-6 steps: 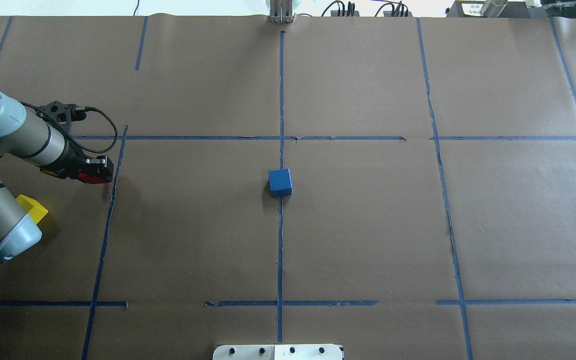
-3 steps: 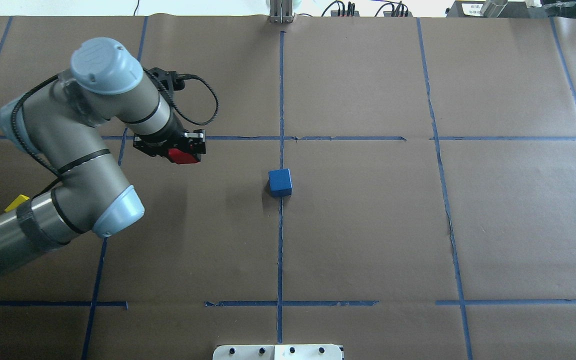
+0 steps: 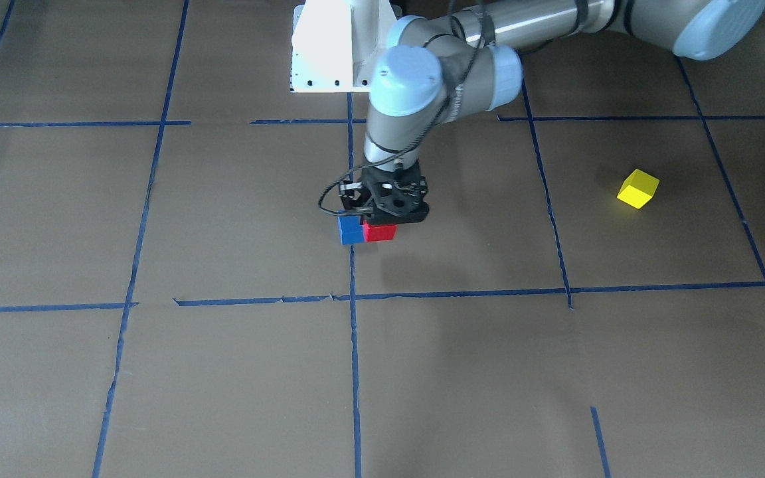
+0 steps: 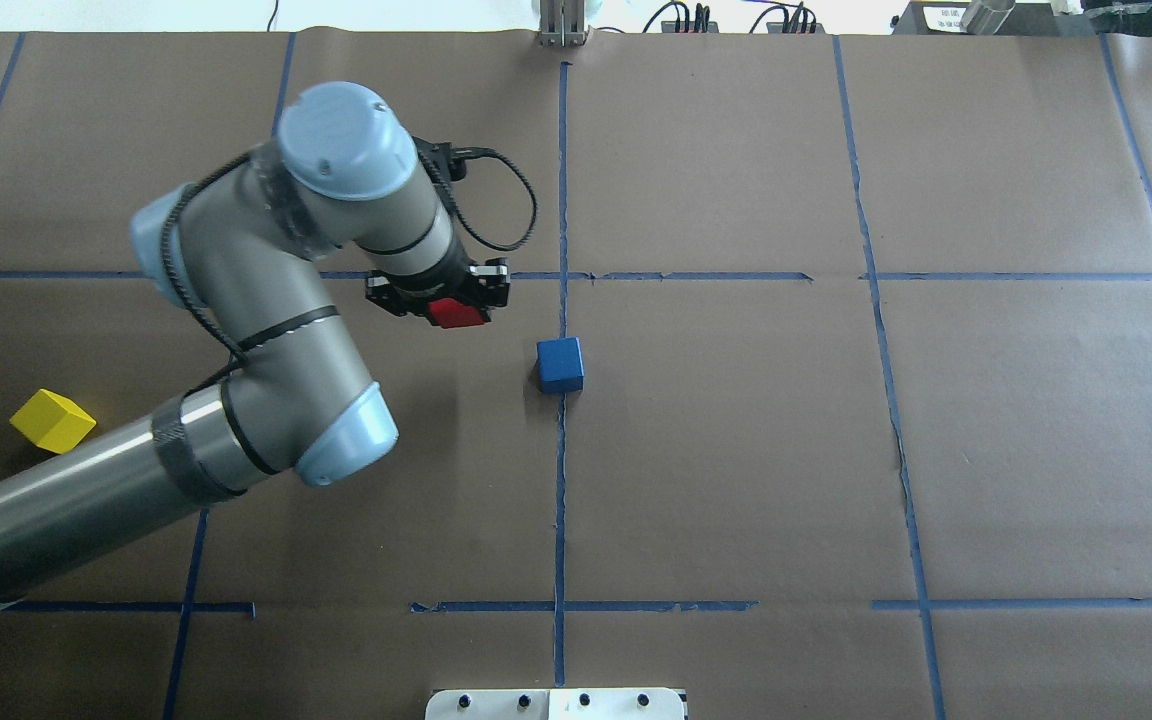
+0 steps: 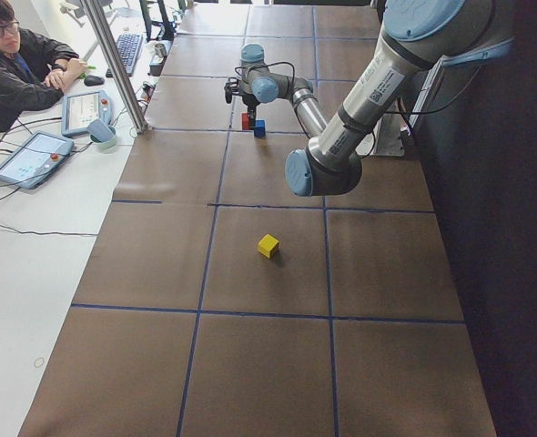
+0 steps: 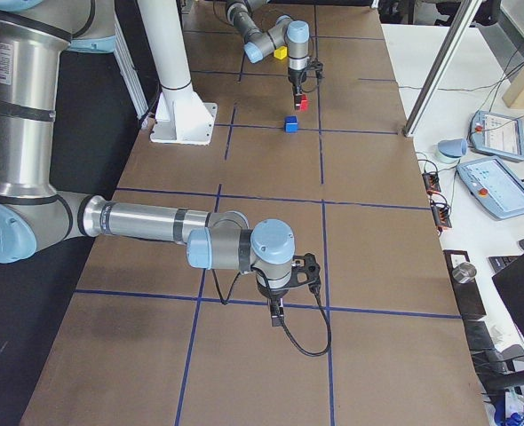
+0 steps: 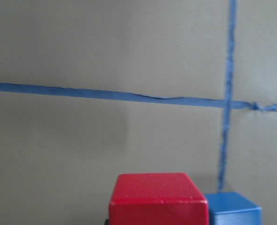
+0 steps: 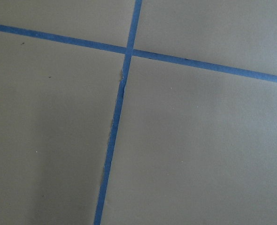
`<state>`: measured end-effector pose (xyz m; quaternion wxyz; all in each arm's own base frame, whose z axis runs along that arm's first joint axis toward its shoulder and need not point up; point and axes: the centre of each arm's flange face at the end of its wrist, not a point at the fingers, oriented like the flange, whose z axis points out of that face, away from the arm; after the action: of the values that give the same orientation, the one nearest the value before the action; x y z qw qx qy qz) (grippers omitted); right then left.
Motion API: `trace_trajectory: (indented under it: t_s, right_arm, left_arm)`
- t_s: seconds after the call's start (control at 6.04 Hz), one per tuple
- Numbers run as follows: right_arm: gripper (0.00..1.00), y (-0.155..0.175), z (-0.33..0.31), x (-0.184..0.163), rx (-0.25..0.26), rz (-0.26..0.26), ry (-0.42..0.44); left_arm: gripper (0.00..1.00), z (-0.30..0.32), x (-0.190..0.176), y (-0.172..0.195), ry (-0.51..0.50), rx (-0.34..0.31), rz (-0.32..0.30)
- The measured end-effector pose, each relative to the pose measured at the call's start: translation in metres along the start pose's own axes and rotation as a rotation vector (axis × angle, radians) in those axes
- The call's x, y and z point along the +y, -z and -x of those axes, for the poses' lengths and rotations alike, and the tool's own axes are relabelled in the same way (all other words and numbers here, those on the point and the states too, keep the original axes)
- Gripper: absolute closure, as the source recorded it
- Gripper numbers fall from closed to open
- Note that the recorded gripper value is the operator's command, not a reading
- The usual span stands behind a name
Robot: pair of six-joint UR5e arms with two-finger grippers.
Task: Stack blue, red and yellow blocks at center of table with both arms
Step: 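Carry the red cube with the left gripper above the blue cube, then lower the red cube onto the blue cube and open the left gripper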
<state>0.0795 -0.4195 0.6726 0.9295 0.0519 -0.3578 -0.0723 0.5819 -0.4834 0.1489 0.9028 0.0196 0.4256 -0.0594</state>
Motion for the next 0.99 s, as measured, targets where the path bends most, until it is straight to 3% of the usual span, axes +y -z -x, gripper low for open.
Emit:
trace_trajectory:
  t_s: [0.5, 0.83, 0.99]
  right_arm:
    - [0.0, 0.0, 0.0, 0.0, -0.001, 0.001, 0.0]
    - [0.0, -0.001, 0.0, 0.0, -0.001, 0.001, -0.002]
    - [0.0, -0.001, 0.0, 0.0, -0.001, 0.002, -0.002]
  left_arm:
    - [0.83, -0.024, 0.024, -0.019, -0.001, -0.019, 0.009]
    - [0.6, -0.024, 0.027, -0.022, 0.0, -0.024, 0.014]
    - [0.38, -0.024, 0.028, -0.023, 0.001, -0.025, 0.016]
